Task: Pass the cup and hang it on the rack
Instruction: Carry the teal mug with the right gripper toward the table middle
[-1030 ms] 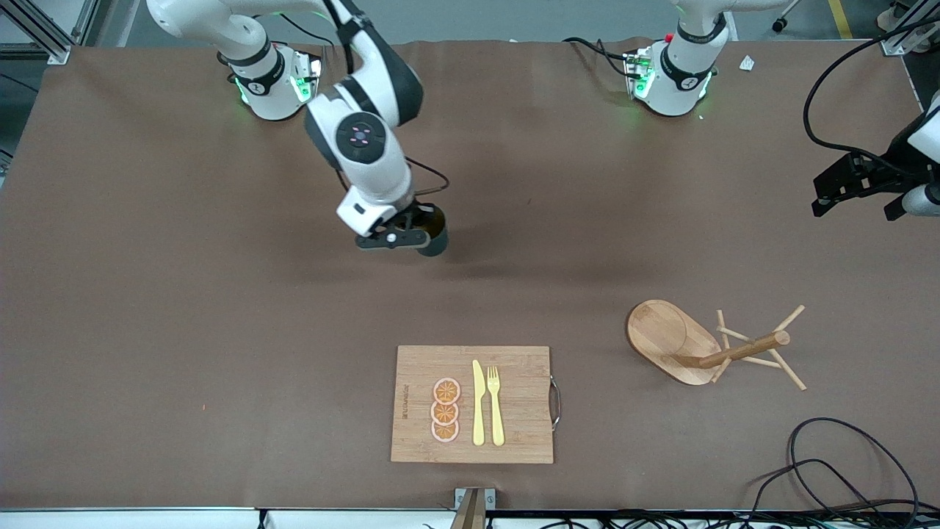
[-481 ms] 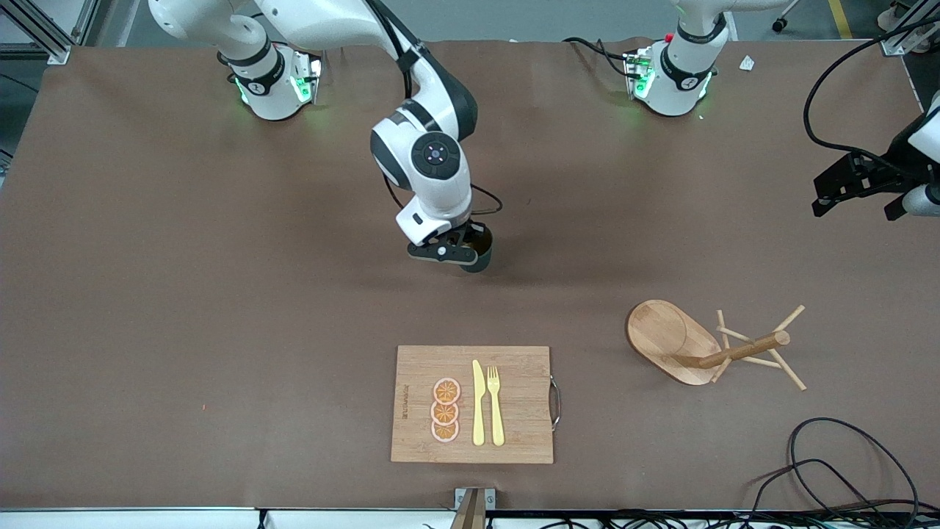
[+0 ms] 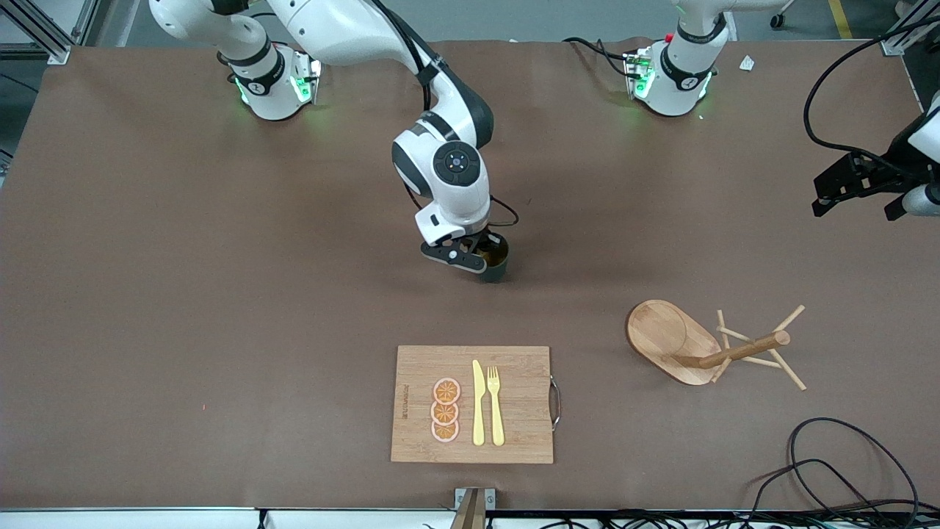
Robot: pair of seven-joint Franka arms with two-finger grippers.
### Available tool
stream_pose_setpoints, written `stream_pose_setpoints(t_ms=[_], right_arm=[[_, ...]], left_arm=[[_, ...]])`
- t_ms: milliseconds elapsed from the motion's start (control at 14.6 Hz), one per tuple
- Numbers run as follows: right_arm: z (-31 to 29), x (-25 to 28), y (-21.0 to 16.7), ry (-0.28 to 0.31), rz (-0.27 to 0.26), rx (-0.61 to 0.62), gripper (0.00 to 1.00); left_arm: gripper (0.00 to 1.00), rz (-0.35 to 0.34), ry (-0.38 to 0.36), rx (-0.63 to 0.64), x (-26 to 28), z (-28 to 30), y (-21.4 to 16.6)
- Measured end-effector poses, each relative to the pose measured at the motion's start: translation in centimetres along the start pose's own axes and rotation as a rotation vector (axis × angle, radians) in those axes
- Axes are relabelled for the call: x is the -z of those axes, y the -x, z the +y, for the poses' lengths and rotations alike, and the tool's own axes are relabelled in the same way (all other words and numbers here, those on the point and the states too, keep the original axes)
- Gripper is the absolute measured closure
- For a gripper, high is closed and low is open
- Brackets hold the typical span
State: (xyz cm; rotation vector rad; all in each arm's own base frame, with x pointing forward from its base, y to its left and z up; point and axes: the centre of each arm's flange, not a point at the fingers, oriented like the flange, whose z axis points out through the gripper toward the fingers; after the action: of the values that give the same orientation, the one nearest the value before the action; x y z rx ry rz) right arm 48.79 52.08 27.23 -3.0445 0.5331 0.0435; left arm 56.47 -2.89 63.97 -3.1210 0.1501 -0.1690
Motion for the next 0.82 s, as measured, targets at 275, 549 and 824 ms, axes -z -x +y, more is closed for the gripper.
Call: stream_pose_setpoints(t_ms=[275, 549, 824], right_arm=[[-0.2, -0.4, 0.6, 0.005, -0.002, -0.004, 0.96], [-0.1, -1.3, 0.6, 0.017, -0.006, -0.005, 0.95], [-0.2, -1.2, 0.5, 0.015, -0.004, -0.005, 0.63]], left_arm=[[0.0, 0.0, 0.0, 0.0, 0.0, 0.0, 0.0], [0.0, 0.0, 0.0, 0.0, 0.0, 0.0, 0.0], [0.0, -0.015, 0.001, 0.0, -0.3, 0.0, 0.0]])
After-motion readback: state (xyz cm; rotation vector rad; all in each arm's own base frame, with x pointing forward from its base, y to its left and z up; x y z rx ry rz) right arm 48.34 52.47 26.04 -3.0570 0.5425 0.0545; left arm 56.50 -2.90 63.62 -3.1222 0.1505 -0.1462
